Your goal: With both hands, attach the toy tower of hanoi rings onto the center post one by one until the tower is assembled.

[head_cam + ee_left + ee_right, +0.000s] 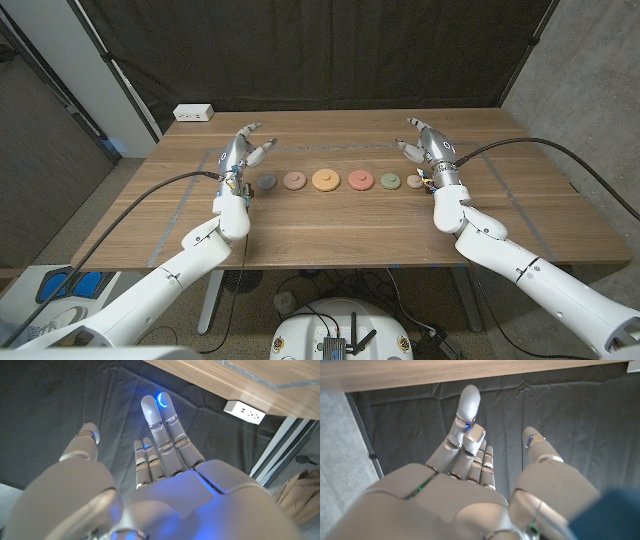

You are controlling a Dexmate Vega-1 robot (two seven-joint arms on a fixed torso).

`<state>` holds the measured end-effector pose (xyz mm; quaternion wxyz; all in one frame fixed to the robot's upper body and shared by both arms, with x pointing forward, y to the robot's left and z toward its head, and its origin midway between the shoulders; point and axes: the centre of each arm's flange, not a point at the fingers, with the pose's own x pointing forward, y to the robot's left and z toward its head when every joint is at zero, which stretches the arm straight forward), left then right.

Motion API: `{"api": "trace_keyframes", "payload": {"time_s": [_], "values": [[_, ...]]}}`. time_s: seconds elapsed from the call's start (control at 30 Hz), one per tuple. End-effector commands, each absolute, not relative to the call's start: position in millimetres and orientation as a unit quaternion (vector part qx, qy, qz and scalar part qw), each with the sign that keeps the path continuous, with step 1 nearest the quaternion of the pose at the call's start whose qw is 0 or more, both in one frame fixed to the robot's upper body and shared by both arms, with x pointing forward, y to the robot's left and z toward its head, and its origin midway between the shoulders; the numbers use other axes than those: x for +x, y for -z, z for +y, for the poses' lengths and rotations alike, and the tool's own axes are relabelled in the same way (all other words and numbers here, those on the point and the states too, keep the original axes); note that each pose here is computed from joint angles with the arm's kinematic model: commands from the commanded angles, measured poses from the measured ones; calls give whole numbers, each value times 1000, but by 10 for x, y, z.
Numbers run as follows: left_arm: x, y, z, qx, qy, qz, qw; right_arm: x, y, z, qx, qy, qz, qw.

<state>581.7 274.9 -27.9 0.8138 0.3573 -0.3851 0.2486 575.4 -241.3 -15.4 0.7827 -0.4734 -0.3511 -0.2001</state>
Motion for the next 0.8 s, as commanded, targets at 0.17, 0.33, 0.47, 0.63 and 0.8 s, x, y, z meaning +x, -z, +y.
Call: {"api": "trace_keyframes", "payload": {"time_s": [0.17,0.33,0.47,0.63,0.8], "values": [[5601,357,2672,416,-328,-364,766,5491,233,-2307,-553,260,-348,711],[5565,347,2659,431,-327,-361,759,5459,244,-2313,-556,257,-336,716],[5521,335,2662,440,-328,-349,760,5427,242,-2315,-561,250,-325,719],[5468,275,2672,452,-316,-340,762,5386,223,-2319,-565,232,-303,731],[5420,198,2664,471,-307,-325,760,5376,196,-2318,-575,216,-276,739]]}}
